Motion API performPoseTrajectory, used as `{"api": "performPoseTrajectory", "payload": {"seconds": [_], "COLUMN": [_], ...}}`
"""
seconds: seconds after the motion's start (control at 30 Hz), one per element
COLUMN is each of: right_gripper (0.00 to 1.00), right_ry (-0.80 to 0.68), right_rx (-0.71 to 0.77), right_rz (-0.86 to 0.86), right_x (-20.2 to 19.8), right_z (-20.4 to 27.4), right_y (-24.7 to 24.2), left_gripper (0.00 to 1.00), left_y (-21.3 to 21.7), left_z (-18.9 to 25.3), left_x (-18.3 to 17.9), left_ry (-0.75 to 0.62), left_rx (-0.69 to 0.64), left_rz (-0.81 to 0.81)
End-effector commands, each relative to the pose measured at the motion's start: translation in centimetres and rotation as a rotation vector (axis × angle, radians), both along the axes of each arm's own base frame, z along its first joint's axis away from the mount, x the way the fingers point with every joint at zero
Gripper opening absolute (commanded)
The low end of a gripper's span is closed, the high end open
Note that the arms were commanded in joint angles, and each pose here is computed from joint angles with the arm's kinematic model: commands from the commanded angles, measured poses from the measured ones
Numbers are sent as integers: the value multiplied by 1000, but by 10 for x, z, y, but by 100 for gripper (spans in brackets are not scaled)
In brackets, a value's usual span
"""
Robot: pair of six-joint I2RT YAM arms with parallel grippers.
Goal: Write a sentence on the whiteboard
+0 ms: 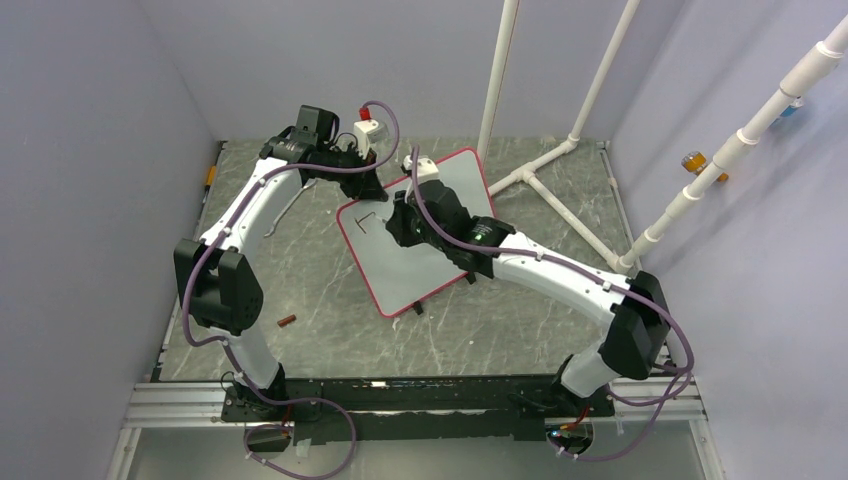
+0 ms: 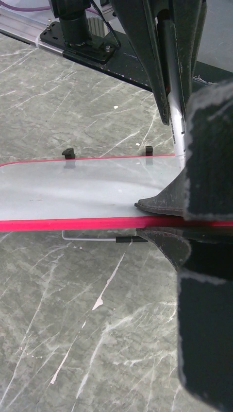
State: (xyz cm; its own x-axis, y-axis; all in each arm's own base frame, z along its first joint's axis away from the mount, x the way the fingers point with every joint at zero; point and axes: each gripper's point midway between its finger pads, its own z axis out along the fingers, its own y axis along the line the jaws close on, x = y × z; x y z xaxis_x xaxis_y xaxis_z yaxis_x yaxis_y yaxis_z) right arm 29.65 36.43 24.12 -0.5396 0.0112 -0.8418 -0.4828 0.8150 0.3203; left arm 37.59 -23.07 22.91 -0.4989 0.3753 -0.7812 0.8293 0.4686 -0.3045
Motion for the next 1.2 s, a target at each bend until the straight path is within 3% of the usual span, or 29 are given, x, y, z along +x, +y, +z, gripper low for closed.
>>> {"api": "performPoseTrajectory", "payload": {"seconds": [0.0,0.43,0.73,1.17], "right_gripper": [0,0,0,0], "right_ry": [-62,-104,-90,-24], "right_rx": [90,122,116,82], "right_rz": [38,-10,-39,-39], "right_x": [-6,11,30,21], "right_z": [34,58,52,19], "right_y": [0,4,4,-5], "left_gripper": [0,0,0,0], "left_y": [3,2,1,-1], "left_z": [-24,-23,-23,-21], "left_x": [0,-2,-2,-5], "left_ry": [-76,-77,-81,-86], "left_rx": [135,131,137,136], "left_rz": [-40,-46,-49,-53]}}
